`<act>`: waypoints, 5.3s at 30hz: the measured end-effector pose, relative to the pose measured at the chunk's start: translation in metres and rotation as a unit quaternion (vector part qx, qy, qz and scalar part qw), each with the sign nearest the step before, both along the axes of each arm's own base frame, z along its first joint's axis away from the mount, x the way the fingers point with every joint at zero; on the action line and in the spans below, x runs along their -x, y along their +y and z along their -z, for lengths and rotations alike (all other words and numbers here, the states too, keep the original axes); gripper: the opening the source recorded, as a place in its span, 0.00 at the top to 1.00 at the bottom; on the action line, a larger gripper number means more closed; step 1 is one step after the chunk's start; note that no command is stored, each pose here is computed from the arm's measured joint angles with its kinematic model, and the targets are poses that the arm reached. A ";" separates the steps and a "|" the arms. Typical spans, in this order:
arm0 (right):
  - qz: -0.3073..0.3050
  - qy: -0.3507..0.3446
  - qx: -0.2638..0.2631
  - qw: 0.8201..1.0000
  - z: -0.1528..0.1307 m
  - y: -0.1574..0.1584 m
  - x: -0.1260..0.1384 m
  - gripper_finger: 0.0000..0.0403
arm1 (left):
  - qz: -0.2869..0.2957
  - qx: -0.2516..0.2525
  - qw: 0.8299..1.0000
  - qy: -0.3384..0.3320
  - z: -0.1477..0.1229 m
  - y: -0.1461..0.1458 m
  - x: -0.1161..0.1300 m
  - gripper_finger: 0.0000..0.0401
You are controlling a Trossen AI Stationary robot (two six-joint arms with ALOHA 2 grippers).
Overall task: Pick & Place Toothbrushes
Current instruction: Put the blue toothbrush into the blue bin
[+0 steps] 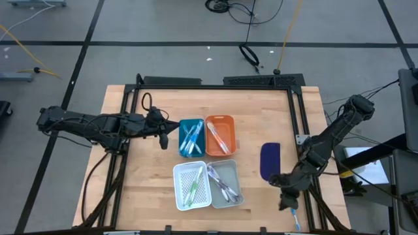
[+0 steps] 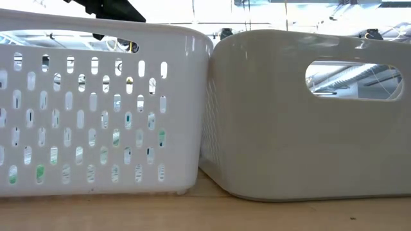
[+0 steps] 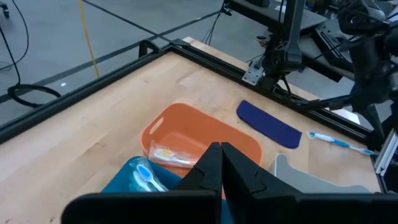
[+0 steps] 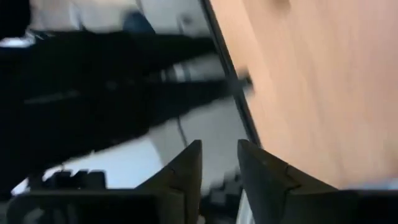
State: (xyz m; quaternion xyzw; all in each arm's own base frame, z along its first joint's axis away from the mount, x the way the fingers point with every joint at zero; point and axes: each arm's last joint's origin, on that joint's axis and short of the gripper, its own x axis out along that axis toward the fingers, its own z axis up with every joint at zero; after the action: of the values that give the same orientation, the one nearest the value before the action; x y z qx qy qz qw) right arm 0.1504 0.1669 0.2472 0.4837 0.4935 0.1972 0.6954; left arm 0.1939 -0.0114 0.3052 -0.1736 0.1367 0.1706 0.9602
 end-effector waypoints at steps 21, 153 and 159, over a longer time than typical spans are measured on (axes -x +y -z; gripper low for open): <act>0.000 0.289 -0.066 0.955 0.009 0.008 0.023 0.90 | 0.007 -0.022 1.000 0.007 0.000 0.000 0.000 0.99; 0.265 0.382 0.082 0.881 0.084 -0.020 0.006 0.97 | 0.004 -0.021 1.000 0.008 0.000 0.000 0.000 0.98; 0.248 0.328 0.050 0.910 0.064 -0.022 0.007 0.97 | -0.002 0.008 1.000 -0.001 0.000 0.000 0.000 0.98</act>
State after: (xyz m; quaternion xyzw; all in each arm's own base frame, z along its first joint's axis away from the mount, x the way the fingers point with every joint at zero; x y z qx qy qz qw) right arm 0.1431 0.1445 0.1835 0.5923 0.5668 -0.1766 0.5447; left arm 0.1938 -0.0114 0.3052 -0.1813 0.1371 0.1710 0.9587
